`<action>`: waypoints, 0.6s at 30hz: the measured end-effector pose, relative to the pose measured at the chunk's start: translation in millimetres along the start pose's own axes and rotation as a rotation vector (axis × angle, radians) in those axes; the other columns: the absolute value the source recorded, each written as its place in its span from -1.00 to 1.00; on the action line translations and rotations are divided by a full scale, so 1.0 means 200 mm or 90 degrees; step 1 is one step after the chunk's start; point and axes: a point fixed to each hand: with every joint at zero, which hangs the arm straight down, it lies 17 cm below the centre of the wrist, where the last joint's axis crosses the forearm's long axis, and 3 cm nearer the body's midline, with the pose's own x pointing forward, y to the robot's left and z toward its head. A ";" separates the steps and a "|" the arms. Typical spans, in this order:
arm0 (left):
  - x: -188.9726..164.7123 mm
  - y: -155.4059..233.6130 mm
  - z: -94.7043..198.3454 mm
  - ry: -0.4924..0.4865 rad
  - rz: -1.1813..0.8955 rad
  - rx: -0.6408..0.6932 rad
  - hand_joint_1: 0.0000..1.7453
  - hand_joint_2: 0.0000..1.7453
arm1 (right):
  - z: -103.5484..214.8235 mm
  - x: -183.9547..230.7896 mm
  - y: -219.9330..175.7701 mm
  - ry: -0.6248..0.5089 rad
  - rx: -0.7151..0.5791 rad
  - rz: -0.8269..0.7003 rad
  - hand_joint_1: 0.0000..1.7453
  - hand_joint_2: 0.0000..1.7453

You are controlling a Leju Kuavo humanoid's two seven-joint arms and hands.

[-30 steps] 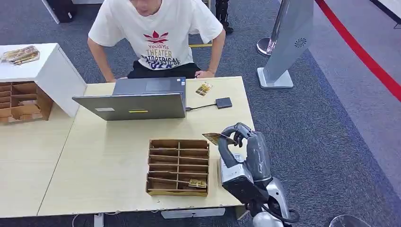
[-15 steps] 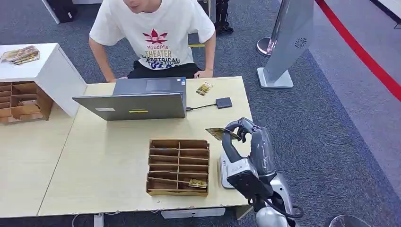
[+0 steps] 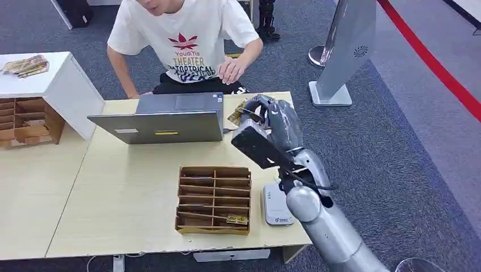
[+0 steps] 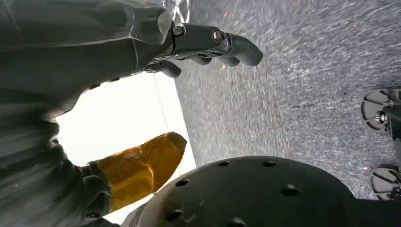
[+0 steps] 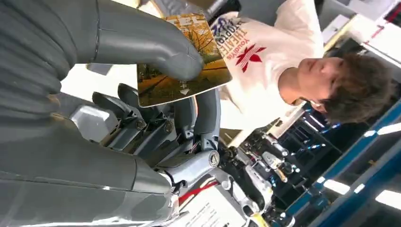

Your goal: Pass the card to the sensor for recognition and then transmit it.

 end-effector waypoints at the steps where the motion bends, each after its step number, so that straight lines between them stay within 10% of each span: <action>1: 0.01 0.00 0.00 -0.001 -0.003 0.001 -1.00 1.00 | -0.03 0.00 0.00 0.001 0.001 0.008 1.00 1.00; 18: 0.10 0.04 0.02 -0.010 -0.063 0.016 -1.00 1.00 | -0.37 -0.02 0.09 0.053 0.041 0.114 1.00 1.00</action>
